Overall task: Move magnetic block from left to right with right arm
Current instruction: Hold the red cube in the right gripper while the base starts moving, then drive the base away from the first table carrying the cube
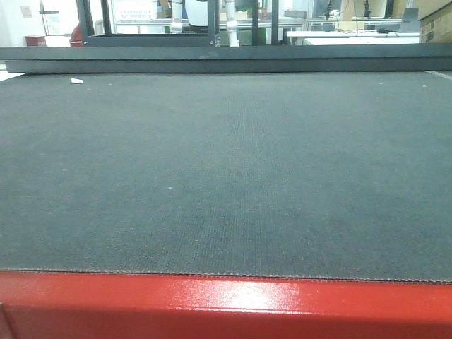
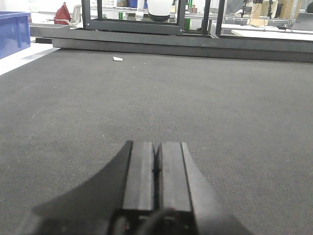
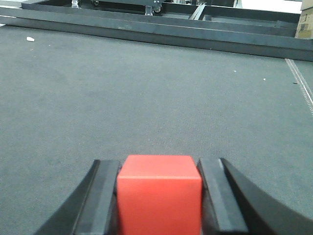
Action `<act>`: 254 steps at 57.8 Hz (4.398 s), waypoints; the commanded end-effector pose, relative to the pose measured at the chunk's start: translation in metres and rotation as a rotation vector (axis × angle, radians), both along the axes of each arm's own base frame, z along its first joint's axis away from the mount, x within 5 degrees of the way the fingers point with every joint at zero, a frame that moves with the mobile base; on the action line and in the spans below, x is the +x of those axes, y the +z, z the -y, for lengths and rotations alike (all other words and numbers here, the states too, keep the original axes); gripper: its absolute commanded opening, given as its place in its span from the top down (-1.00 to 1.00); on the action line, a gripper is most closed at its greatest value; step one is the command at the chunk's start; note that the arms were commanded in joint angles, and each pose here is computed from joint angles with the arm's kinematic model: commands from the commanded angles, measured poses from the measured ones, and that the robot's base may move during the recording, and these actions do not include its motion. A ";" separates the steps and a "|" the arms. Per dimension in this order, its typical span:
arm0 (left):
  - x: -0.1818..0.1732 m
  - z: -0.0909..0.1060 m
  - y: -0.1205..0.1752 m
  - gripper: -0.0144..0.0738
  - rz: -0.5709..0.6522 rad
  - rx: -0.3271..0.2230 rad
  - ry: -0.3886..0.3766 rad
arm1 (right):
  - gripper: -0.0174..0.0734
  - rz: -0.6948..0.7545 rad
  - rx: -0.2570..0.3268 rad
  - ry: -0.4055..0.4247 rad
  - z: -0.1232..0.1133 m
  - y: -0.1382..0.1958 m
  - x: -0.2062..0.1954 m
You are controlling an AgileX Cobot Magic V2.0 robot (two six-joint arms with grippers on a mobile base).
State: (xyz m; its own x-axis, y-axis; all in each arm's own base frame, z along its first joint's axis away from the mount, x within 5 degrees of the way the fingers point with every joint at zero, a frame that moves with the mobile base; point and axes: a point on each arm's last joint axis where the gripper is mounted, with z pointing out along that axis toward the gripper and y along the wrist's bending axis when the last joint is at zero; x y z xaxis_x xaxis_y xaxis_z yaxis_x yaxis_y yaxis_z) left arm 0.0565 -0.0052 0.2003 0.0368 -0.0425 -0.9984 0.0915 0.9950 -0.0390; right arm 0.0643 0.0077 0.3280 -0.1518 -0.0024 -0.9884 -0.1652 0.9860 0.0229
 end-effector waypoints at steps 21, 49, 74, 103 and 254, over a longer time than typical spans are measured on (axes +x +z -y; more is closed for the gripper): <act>-0.001 -0.001 0.006 0.96 0.087 -0.019 0.001 | 0.18 0.111 -0.008 0.008 0.000 0.018 -0.001; -0.001 -0.001 0.006 0.96 0.087 -0.019 0.001 | 0.18 0.103 -0.010 0.006 0.000 0.017 -0.001; -0.001 -0.001 0.006 0.96 0.087 -0.019 0.001 | 0.18 0.103 -0.010 0.006 0.000 0.017 -0.001; -0.001 -0.001 0.006 0.96 0.087 -0.019 0.001 | 0.18 0.103 -0.010 0.006 0.000 0.017 -0.001; -0.001 -0.001 0.006 0.96 0.085 -0.019 0.001 | 0.18 0.102 -0.010 0.006 0.000 0.017 0.000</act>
State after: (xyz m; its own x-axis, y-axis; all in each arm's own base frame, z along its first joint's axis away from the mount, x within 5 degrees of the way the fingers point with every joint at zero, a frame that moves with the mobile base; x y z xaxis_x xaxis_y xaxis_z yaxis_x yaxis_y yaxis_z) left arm 0.0565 -0.0052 0.2003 0.0368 -0.0425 -0.9984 0.0915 0.9950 -0.0390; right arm 0.0639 0.0071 0.3274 -0.1570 -0.0054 -0.9876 -0.1594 0.9870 0.0200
